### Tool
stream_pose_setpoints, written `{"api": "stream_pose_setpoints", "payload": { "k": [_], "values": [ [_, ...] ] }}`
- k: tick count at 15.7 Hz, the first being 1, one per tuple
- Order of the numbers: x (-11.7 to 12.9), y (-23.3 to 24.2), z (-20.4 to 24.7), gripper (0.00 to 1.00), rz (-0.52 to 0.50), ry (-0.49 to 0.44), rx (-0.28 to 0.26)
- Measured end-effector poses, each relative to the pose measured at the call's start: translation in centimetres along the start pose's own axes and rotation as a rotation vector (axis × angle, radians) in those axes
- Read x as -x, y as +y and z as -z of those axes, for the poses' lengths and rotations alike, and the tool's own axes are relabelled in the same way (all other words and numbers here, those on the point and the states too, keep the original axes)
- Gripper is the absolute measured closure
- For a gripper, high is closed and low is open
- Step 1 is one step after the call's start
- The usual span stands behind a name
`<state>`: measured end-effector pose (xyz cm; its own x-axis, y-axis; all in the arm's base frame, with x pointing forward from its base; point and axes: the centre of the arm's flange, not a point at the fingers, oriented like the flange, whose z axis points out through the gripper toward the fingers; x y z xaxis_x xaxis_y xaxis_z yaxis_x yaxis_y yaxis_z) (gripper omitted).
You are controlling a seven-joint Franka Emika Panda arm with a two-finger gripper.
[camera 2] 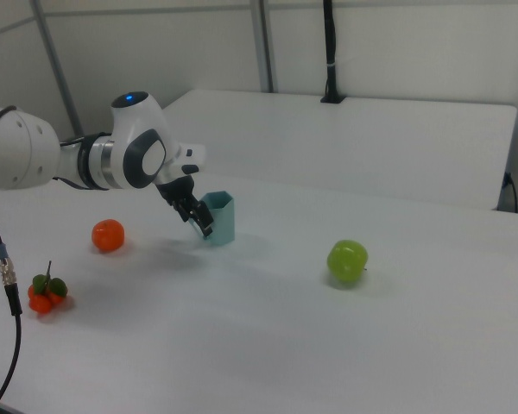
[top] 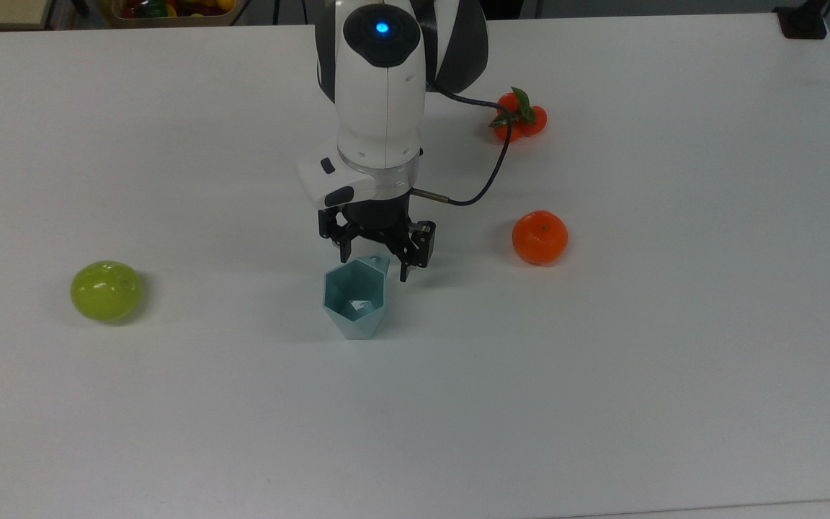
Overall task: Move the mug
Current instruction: 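Close the gripper on the mug's rim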
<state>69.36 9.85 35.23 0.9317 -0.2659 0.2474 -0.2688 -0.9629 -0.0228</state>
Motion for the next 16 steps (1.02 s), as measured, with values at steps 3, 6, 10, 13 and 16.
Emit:
{"api": "stream_pose_setpoints", "payload": {
  "k": [3, 6, 10, 13, 16],
  "values": [
    [0.2, -0.4, -0.3, 0.19, 0.019, 0.010, 0.006],
    [0.3, -0.6, -0.7, 0.32, 0.027, 0.009, 0.011],
    [0.4, -0.6, -1.2, 0.39, 0.028, 0.002, 0.013],
    [0.4, -0.6, -1.2, 0.52, 0.028, 0.002, 0.014],
    [0.4, -0.6, -1.2, 0.61, 0.028, 0.002, 0.014]
  ]
}}
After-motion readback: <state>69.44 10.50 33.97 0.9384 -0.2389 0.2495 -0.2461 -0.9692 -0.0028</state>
